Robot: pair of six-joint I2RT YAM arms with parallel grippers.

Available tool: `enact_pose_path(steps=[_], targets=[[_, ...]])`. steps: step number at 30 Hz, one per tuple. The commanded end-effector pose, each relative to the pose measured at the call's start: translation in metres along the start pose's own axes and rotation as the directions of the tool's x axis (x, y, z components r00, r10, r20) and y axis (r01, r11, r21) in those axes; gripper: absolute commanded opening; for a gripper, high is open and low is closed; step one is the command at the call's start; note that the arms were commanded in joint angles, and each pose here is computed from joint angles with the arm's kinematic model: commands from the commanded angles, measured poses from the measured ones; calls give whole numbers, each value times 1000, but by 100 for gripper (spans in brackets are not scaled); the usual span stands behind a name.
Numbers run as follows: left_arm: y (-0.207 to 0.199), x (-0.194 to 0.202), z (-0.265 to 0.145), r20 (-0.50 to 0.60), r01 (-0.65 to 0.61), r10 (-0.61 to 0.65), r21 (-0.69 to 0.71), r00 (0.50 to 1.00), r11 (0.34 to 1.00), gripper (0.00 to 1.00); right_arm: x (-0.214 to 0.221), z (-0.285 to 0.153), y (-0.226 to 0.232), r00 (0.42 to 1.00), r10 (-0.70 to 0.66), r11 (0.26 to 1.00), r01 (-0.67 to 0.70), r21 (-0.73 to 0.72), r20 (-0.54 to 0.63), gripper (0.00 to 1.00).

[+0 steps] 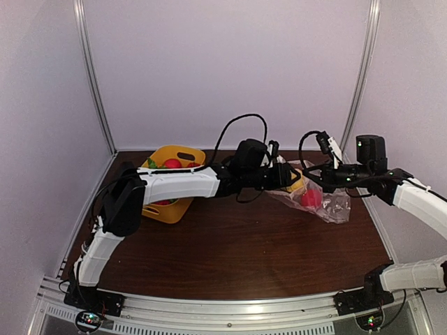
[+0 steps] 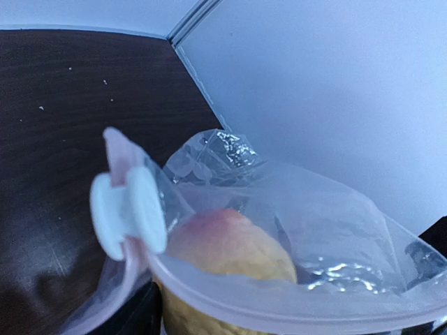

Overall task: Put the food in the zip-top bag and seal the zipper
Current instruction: Place the fake fruit in the zipper food storage bag, then adjust the zipper on the food storage bag.

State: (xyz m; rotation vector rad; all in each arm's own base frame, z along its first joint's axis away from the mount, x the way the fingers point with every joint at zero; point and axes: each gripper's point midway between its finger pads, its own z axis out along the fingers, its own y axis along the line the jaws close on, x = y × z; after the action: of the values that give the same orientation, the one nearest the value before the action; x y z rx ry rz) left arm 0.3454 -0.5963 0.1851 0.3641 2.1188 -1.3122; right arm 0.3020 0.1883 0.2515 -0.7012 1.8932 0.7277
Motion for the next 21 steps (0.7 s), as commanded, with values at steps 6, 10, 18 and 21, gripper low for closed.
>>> enact_pose_path(steps=[6,10,18,21], targets=[[-61,-38,-27,63,-119,111,146,992,982,77,-12,-14,-8,999,-13,999,11,38,43,0],[-70,-43,-41,63,-145,137,147,989,978,79,-14,-18,-12,999,-8,998,5,55,53,0],[-104,-49,-70,57,-208,200,236,978,949,87,-12,-24,-48,999,4,973,-16,230,53,0],[-114,-56,-86,84,-251,237,235,968,939,88,-8,-24,-58,999,19,966,-29,256,43,0]])
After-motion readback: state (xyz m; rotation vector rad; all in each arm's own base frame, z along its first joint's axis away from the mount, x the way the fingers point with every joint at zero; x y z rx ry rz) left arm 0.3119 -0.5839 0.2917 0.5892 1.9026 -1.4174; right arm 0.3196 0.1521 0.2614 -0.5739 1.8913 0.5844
